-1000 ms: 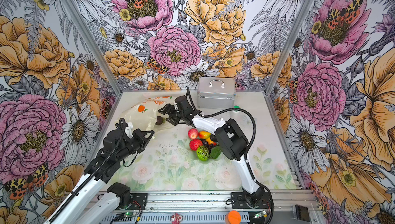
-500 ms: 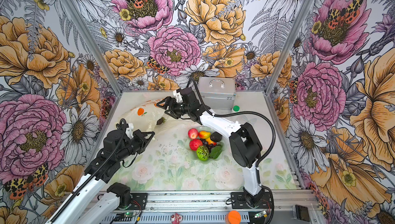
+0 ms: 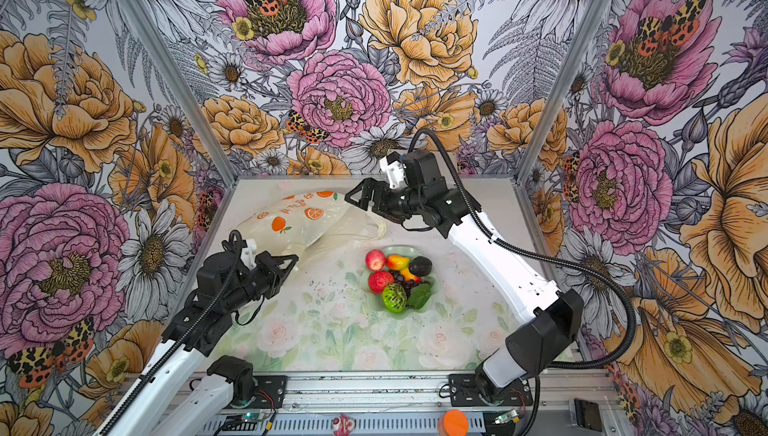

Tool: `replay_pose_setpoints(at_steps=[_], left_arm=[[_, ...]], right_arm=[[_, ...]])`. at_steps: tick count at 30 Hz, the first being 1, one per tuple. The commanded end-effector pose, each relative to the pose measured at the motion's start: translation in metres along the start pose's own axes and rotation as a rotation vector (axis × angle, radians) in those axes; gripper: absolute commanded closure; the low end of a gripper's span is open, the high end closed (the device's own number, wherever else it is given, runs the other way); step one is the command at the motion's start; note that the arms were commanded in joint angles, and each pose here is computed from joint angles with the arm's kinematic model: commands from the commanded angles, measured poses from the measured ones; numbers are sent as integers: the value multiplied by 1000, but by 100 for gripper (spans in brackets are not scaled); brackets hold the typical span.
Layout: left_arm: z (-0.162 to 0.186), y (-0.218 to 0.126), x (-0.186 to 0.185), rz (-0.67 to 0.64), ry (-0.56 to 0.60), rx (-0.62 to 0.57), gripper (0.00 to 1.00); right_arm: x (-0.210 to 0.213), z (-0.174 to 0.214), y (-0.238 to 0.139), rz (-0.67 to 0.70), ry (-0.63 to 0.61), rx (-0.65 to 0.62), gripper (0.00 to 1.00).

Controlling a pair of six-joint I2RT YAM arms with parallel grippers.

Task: Place the fruits into the plastic bag
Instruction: 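Open the right gripper inside the bag and withdraw it upward, then move the right gripper down over the red apple in the dish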

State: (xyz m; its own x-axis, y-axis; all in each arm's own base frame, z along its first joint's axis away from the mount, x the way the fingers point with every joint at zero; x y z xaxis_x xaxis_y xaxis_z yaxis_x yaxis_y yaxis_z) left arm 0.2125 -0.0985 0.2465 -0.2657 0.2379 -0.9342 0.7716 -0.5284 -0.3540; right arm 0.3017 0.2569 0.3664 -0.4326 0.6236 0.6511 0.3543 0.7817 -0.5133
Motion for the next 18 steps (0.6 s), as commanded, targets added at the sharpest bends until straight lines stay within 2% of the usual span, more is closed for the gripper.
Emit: replay_pose_setpoints(at_steps=[1,3,7,18], left_arm=[[1,-8,-13,48,45,12,100],[1,-8,-14,54,43,10,100],[1,-8,-12,55,29,12,100],[-2,-11,-12,49,13,18,100]], right_arm=[[-32,37,-23,262,-76,180,1],[-45,48,-26,346,-92,241,0],[-61,63,-13,421,-126,320,1],[-79,77,60,527,-225,512,8]])
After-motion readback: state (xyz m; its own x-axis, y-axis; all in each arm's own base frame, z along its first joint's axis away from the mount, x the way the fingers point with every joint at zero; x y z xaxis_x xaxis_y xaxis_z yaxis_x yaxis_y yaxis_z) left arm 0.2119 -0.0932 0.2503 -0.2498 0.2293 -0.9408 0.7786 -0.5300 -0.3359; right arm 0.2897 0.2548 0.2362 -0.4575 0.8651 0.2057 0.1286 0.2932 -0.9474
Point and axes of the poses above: each gripper's point midway between its finger pads, its own y axis out along the fingers, its own x axis along the line the jaws close on, z = x × y, the point moved 5 cm from there along -y, back along the fingers, and after that the axes turned 9 degrees about -y, right-handed, at the moved point
